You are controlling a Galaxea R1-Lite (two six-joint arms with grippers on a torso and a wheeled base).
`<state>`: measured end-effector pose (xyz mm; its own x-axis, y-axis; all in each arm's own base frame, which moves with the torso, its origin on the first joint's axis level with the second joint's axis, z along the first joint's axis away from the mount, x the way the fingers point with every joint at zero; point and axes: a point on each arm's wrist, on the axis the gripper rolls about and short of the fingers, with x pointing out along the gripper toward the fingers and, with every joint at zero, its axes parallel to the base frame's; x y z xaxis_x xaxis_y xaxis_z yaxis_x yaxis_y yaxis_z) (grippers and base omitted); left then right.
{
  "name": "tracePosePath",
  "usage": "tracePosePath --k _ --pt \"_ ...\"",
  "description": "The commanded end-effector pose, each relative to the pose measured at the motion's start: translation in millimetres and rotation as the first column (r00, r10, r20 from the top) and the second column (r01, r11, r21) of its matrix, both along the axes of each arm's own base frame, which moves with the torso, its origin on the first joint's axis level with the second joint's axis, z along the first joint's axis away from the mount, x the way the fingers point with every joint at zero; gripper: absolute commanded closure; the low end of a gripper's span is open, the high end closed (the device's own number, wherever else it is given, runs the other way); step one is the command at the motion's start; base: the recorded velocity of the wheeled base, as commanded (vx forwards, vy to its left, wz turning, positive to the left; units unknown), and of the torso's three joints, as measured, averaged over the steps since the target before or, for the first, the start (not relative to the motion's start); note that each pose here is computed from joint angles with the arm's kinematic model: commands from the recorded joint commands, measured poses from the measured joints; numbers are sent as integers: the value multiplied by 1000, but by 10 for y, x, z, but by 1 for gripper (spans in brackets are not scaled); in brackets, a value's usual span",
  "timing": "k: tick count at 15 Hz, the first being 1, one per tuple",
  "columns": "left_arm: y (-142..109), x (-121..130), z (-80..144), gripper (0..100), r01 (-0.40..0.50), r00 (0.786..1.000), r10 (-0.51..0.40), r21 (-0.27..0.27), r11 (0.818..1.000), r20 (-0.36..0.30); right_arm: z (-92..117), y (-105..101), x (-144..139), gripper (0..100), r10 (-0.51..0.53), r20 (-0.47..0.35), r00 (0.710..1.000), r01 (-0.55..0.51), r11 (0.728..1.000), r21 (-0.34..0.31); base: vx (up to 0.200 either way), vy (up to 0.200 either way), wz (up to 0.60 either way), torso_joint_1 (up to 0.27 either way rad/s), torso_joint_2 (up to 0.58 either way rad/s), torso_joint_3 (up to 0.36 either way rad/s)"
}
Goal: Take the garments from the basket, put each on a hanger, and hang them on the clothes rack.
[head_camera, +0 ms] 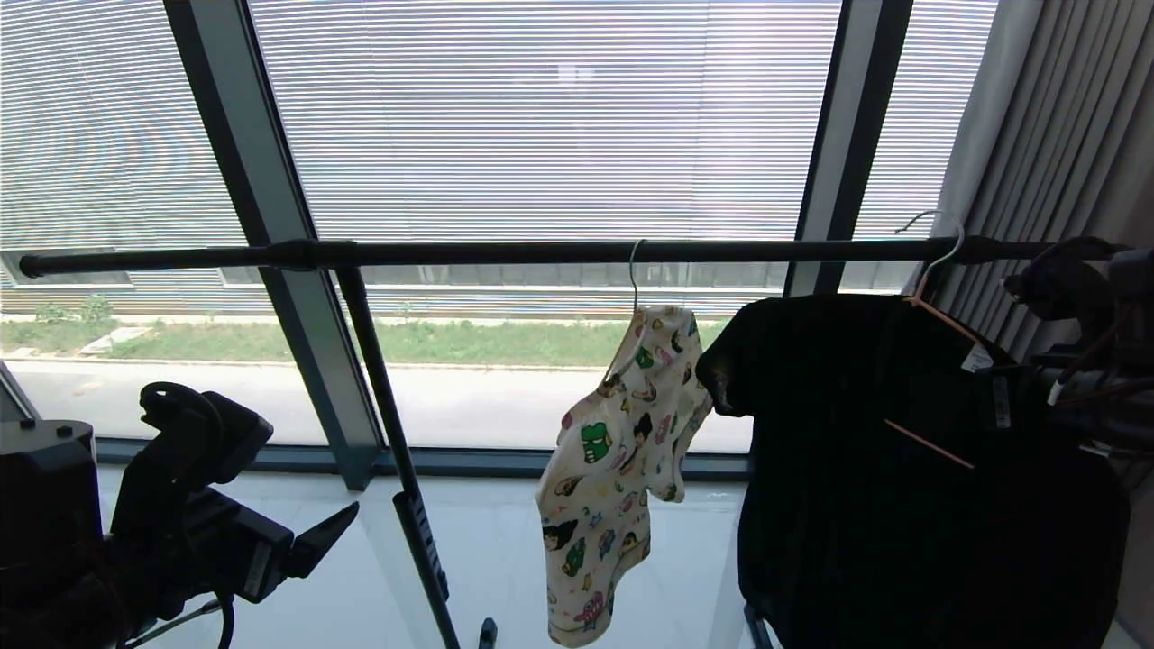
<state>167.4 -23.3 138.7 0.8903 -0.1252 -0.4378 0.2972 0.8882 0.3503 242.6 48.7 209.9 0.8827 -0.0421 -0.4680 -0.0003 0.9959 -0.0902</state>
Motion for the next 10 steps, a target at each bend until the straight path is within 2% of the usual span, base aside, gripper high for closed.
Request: tracePosePath --k 1,6,10 --pt "0 -1 3 0 0 1000 0 1 1000 2 -22 5 23 100 -1 -8 1000 1 1000 -3 200 0 0 2 -2 -2" --pt "0 -3 6 0 0 1000 0 0 1000 4 -31 19 68 100 2 -13 1000 -2 1000 -7 200 0 0 0 4 3" --pt "1 -12 10 0 0 1000 0 -1 1000 7 -73 38 137 100 5 -30 1000 -5 1000 -12 0 0 0 0 0 0"
